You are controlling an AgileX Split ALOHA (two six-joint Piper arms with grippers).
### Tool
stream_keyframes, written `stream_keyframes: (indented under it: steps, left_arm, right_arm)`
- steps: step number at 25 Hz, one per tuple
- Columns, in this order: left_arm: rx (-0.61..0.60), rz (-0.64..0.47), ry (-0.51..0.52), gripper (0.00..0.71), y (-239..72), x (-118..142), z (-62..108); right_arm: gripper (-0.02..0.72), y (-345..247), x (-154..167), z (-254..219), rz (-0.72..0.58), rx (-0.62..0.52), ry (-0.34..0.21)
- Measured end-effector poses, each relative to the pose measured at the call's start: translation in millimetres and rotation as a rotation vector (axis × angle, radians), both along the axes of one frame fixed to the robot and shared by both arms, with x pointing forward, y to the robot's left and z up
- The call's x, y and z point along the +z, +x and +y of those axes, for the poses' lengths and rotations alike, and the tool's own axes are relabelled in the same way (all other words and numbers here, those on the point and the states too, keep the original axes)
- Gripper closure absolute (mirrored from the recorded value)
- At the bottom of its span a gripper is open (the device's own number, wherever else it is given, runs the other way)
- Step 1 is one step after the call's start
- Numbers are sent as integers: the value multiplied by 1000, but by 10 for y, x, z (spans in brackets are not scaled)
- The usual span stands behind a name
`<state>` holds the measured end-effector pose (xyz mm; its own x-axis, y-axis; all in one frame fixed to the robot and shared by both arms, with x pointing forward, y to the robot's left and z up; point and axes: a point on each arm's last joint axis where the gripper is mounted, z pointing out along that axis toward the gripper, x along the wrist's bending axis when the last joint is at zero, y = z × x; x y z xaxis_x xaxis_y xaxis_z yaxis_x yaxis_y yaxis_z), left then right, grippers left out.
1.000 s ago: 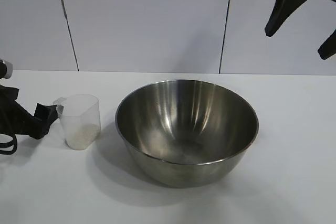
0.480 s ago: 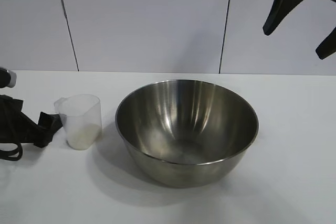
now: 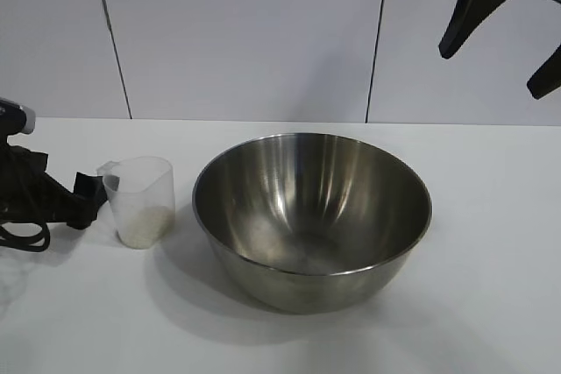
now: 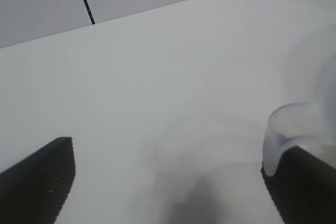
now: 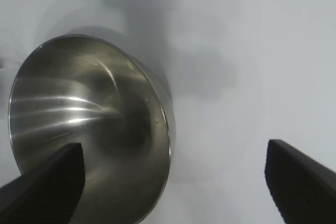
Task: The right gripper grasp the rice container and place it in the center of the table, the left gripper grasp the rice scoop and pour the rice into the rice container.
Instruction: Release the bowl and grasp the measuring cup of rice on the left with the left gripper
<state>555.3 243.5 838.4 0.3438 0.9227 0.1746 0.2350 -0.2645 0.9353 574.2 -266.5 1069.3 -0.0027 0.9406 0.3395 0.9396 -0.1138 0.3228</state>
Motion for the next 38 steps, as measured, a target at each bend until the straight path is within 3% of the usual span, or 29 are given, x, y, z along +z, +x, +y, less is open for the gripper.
stream_keyframes:
  steps: [11,24,32,38]
  left_arm:
    - [-8,43,-44,16,41,-146,-27]
    - [-20,-1,-85,25,192,-75,-67]
    - [-57,1,-83,340,181,-76,-96]
    - [-75,2,-81,420,176,-76,-111]
  right_arm:
    - [64,3,1,0,-3,-1,1]
    - [64,8,4,1,-7,-7,4]
    - [64,8,4,1,-6,-11,6]
    - [64,8,4,2,-5,-14,8]
